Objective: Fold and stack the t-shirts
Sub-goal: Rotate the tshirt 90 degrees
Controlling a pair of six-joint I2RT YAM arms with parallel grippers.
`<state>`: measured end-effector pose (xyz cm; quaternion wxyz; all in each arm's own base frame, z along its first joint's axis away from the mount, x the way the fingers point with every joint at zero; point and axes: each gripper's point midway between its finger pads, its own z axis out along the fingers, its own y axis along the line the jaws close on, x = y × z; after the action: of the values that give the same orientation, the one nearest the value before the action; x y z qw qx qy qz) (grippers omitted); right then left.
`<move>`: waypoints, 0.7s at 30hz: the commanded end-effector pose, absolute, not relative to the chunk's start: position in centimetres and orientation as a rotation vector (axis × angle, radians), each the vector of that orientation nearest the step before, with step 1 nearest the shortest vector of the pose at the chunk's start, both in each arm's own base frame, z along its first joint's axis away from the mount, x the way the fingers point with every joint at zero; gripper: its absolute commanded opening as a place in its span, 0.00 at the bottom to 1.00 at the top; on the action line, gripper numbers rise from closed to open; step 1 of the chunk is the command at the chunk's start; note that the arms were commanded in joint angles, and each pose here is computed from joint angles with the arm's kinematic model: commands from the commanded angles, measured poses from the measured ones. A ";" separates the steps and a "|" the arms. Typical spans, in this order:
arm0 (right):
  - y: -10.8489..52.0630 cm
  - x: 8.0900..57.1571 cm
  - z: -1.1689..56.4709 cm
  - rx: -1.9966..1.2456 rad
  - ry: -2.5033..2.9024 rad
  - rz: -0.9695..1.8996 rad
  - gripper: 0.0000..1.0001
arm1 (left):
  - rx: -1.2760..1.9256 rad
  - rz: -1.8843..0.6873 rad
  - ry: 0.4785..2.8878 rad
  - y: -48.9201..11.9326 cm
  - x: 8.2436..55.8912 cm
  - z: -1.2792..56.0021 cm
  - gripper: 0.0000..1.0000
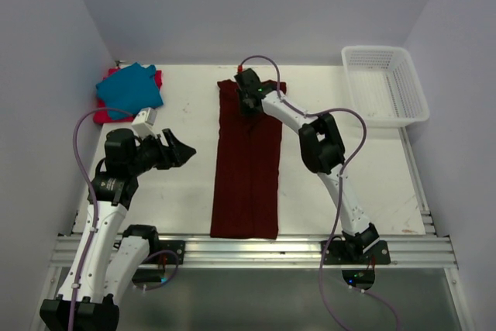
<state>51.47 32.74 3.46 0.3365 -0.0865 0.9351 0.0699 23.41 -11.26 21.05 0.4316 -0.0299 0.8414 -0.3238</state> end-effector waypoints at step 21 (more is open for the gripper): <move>25.1 48.7 9.5 0.002 2.372 -0.164 0.00 | -0.063 -0.824 2.101 -11.5 23.5 20.4 0.69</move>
<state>49.22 27.57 5.89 0.3476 -0.0448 0.9364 -0.0175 23.37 -11.27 20.10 0.4204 -0.0346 0.8470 -0.3234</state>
